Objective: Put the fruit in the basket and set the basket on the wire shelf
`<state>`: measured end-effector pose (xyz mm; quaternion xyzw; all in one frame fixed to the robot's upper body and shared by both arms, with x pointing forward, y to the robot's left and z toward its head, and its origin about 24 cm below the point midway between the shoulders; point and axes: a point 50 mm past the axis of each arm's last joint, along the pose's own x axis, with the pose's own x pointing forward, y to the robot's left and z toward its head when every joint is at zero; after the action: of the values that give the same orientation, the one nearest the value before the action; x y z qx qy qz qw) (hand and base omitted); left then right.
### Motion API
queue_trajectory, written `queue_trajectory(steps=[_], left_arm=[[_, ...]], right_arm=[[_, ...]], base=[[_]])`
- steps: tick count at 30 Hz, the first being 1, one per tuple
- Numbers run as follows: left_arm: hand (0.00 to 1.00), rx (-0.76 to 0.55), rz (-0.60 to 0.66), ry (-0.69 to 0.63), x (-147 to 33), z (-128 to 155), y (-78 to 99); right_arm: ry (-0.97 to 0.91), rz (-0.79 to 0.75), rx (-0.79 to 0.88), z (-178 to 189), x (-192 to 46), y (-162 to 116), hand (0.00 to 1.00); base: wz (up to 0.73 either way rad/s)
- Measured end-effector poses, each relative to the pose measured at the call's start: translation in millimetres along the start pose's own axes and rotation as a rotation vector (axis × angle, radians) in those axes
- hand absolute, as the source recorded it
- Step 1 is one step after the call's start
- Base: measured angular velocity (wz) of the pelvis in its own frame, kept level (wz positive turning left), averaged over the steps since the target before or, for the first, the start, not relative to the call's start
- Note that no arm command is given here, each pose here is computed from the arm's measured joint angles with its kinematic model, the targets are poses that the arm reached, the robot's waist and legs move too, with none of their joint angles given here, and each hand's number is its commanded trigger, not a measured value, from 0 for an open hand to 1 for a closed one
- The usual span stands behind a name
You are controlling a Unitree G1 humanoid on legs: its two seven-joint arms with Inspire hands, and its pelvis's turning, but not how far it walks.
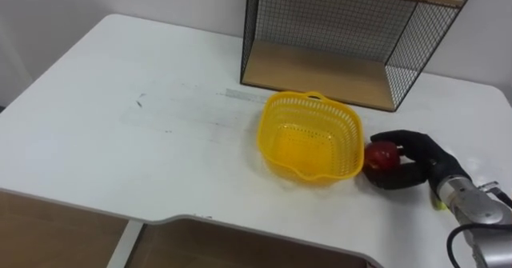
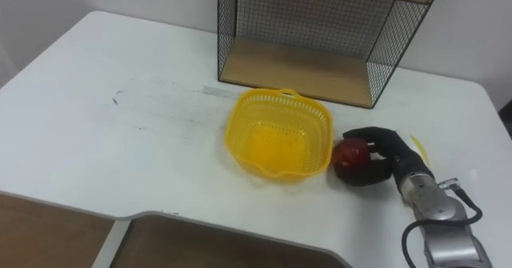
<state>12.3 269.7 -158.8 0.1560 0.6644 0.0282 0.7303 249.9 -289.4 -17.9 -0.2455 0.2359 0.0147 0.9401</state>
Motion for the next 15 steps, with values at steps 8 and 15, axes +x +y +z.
queue_trajectory(steps=[8, 15], left_arm=[[0.0, 0.0, 0.0, -0.004, -0.2, -1, -0.4], [0.0, -0.011, -0.006, 0.009, -0.7, -7, -3.1]], right_arm=[[-0.015, -0.012, 0.066, 1, 0, -3, 1.0], [-0.04, -0.14, 0.131, 4, -5, -26, 1.0]], base=[[0.0], [-0.02]])
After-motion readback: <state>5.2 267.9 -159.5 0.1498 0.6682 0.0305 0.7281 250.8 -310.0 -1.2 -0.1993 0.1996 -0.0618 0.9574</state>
